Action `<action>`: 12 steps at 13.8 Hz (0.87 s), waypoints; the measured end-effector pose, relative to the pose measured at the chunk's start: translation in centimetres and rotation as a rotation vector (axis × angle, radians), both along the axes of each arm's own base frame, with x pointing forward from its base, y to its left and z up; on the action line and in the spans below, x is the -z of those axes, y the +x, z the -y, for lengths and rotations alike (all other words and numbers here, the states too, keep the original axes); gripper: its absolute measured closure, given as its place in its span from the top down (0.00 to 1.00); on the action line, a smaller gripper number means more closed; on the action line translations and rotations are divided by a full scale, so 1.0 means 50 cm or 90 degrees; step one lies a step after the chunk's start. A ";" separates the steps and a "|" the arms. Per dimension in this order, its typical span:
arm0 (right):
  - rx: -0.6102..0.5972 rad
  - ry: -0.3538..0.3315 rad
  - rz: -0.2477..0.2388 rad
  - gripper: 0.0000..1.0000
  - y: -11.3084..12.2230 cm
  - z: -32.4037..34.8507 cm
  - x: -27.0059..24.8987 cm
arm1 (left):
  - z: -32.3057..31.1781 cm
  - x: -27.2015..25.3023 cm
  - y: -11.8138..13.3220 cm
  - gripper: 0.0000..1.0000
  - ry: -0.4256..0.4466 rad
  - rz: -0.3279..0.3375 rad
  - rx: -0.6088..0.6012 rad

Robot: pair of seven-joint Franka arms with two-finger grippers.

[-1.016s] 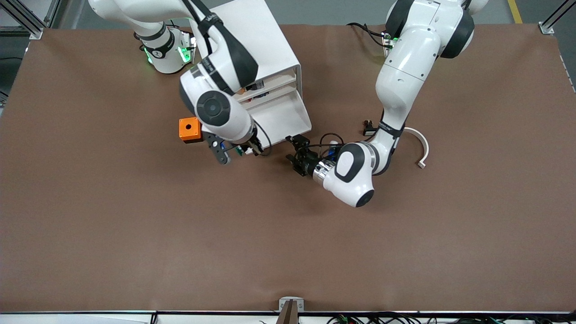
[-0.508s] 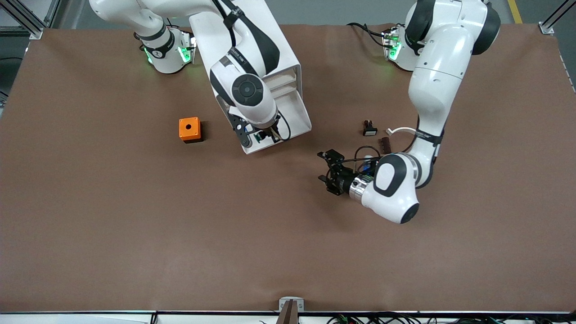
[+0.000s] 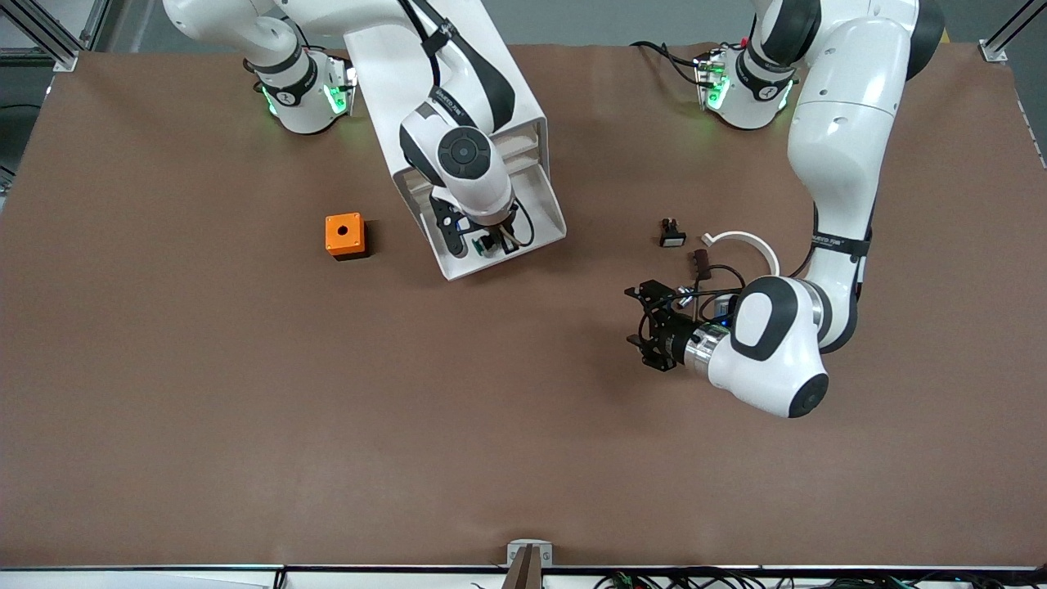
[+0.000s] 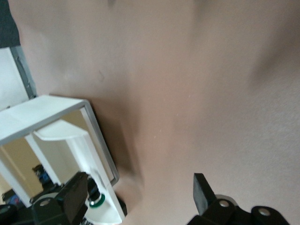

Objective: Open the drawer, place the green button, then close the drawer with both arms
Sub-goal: 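Lower the green button into the open drawer with the right gripper, then open the right gripper and withdraw it while the left gripper releases the drawer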

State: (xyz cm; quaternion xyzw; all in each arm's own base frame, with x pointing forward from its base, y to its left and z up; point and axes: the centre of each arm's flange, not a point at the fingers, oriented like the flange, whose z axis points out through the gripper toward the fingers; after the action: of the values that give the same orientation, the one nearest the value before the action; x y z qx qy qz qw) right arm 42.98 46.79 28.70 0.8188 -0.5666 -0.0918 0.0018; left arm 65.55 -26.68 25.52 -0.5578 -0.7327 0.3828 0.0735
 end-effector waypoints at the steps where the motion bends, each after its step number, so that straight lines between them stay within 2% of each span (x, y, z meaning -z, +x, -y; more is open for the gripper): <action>1: 0.002 0.000 0.000 0.42 0.001 0.000 0.000 | -0.001 0.002 0.000 1.00 0.004 0.004 0.005; 3: -0.003 -0.003 0.004 0.62 -0.001 -0.001 0.000 | -0.018 0.003 0.008 1.00 0.000 0.027 0.020; 5: -0.016 -0.012 0.021 0.81 0.004 -0.001 -0.007 | -0.044 -0.006 0.022 1.00 -0.013 0.062 0.043; 7: -0.022 -0.016 0.042 1.00 0.026 0.001 -0.032 | -0.053 -0.018 0.023 1.00 -0.005 0.098 0.098; 9: -0.041 -0.034 0.040 1.00 0.080 0.037 -0.080 | -0.016 -0.025 0.010 1.00 0.008 0.143 0.179; 12: -0.069 -0.027 0.037 1.00 0.201 0.148 -0.176 | 0.066 -0.027 -0.012 1.00 -0.031 0.222 0.307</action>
State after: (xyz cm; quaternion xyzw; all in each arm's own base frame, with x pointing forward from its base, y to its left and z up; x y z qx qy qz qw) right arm 53.02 39.37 37.52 0.8504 -0.5232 -0.0555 0.0077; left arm 64.96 -29.99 26.86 -0.7748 -0.5711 0.2703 0.0219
